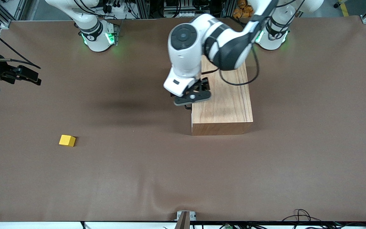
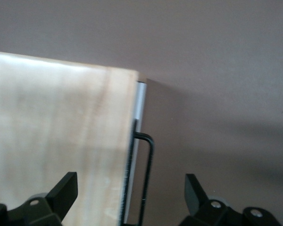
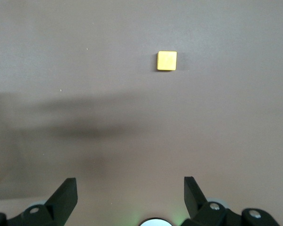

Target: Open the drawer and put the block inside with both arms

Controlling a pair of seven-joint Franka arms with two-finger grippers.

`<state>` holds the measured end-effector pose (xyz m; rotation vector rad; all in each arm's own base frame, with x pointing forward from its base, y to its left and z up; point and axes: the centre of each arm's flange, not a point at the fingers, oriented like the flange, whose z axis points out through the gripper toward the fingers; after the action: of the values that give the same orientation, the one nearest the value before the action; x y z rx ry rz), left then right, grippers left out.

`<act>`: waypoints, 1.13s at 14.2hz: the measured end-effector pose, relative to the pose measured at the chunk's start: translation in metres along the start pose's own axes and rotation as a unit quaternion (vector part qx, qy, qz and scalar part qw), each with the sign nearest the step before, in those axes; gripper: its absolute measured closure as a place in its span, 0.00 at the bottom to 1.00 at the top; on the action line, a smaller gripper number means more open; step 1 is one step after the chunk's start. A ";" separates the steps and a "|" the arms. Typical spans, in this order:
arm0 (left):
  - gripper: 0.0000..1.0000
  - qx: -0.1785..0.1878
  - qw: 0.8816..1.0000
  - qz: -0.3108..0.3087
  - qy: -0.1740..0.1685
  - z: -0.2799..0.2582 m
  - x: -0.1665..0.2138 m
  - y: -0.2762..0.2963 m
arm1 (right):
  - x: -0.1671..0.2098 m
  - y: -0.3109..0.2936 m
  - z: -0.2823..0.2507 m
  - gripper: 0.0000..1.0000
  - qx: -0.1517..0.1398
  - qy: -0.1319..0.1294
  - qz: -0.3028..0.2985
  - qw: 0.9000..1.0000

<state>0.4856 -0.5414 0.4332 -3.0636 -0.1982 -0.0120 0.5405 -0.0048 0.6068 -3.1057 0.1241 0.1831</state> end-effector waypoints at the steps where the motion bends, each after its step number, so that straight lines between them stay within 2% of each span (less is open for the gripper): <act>1: 0.00 0.010 1.000 0.009 0.004 0.014 -0.009 0.014 | 0.000 0.000 0.000 0.00 0.000 0.000 0.000 1.000; 6: 0.00 0.057 0.998 0.028 0.021 0.069 -0.037 0.047 | 0.000 0.001 0.000 0.00 0.000 0.000 0.001 1.000; 16: 0.00 0.099 0.994 0.045 0.010 0.086 -0.064 0.055 | 0.000 0.001 0.001 0.00 0.000 0.000 0.001 1.000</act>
<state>0.4294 -0.5978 0.3431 -2.8696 -0.0564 -0.0175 0.5407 -0.0061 0.6062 -3.1054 0.1274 0.1827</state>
